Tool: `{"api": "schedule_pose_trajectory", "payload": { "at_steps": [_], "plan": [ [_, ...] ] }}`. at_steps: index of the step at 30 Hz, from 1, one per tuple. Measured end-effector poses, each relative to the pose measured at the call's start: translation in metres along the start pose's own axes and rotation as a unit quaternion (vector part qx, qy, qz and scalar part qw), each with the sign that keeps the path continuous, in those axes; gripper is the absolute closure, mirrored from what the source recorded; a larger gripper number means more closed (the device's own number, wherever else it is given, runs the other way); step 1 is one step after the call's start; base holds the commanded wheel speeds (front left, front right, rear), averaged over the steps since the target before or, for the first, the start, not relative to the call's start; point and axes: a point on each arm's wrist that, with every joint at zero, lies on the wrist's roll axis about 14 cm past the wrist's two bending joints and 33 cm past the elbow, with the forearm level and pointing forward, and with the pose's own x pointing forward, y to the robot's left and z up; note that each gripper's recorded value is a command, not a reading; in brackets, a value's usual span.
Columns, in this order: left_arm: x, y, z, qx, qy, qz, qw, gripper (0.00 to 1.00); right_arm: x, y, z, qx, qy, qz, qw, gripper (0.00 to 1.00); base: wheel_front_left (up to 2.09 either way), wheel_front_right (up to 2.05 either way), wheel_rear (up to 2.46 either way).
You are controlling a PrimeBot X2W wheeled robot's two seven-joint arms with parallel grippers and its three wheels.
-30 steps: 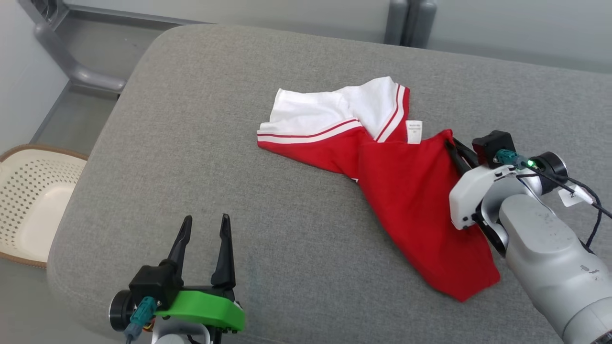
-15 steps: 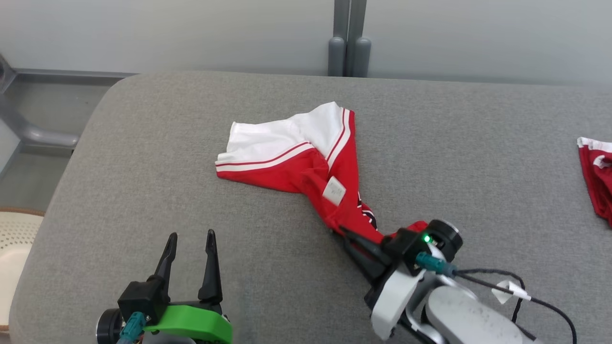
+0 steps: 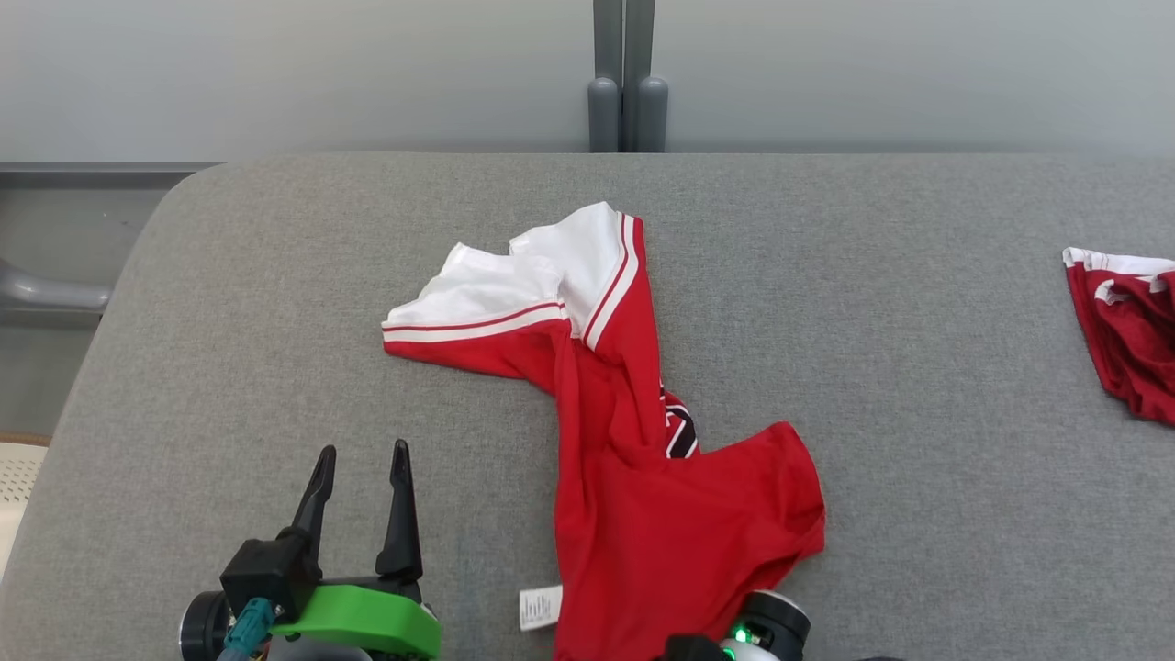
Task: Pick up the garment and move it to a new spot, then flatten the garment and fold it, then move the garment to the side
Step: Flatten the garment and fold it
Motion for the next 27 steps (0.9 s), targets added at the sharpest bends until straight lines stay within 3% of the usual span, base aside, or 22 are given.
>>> {"api": "schedule_pose_trajectory", "payload": {
  "at_steps": [2,3,4,5,10,18,22,27],
  "plan": [
    [0.0,0.001,0.0,0.0,0.0,0.001,1.0,0.0,0.0,0.006,-0.008,0.003,0.013,0.008,1.0,1.0,0.0,0.0,0.0],
    [0.0,0.001,0.0,0.0,0.0,0.001,1.0,0.0,0.0,0.008,-0.011,0.007,0.017,0.01,1.0,0.6,0.0,0.0,0.0],
    [0.0,0.0,0.0,0.0,0.0,0.001,1.0,0.0,0.0,0.009,-0.011,0.009,0.017,0.011,1.0,0.07,0.0,0.0,0.0],
    [0.001,0.0,0.0,0.0,0.0,0.0,1.0,0.0,0.001,0.009,-0.01,0.015,0.013,0.01,1.0,0.0,0.0,0.0,0.0],
    [0.002,-0.002,0.002,-0.001,-0.004,-0.003,1.0,0.0,0.001,-0.006,0.012,0.025,-0.03,-0.016,0.999,0.0,0.0,0.0,0.0],
    [0.003,-0.01,0.008,-0.004,-0.012,-0.013,1.0,0.0,-0.033,-0.091,0.071,-0.012,-0.123,-0.145,0.982,0.0,0.0,0.0,0.0],
    [0.002,-0.011,0.008,-0.006,-0.013,-0.013,1.0,0.0,-0.063,-0.143,0.056,-0.014,-0.082,-0.235,0.968,0.0,0.0,0.0,0.0],
    [0.001,-0.006,0.007,-0.008,-0.012,-0.005,1.0,0.0,-0.076,-0.167,0.025,0.014,-0.019,-0.284,0.959,0.0,0.0,0.0,0.0]
  ]
}}
